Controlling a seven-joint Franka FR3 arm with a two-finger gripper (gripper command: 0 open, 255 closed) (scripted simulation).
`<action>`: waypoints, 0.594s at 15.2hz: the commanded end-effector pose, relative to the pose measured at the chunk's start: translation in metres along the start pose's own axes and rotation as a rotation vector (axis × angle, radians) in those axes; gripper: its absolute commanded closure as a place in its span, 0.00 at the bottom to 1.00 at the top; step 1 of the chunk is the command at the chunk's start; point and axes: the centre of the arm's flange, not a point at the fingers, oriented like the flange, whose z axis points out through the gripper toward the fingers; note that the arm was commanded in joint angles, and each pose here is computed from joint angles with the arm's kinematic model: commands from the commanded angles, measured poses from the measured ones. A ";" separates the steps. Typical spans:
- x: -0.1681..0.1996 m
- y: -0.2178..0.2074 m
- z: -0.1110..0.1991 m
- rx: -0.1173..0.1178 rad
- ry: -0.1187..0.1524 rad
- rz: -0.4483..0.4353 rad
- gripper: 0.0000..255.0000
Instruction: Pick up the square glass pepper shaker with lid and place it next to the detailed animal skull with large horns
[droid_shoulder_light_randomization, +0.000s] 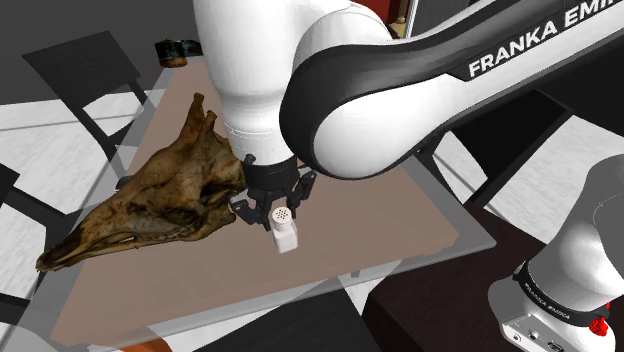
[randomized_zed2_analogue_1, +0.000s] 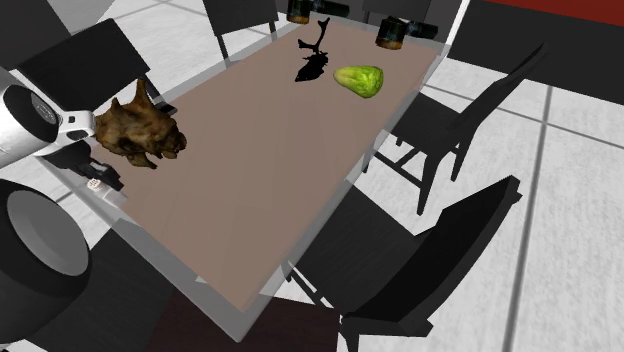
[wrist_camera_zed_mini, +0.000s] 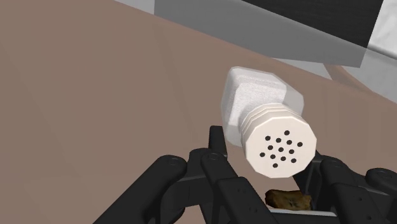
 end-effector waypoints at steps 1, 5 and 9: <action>-0.001 0.000 0.011 0.000 0.000 0.000 1.00; -0.003 -0.001 0.032 0.000 0.000 0.000 1.00; -0.005 -0.002 0.053 0.000 0.000 0.000 1.00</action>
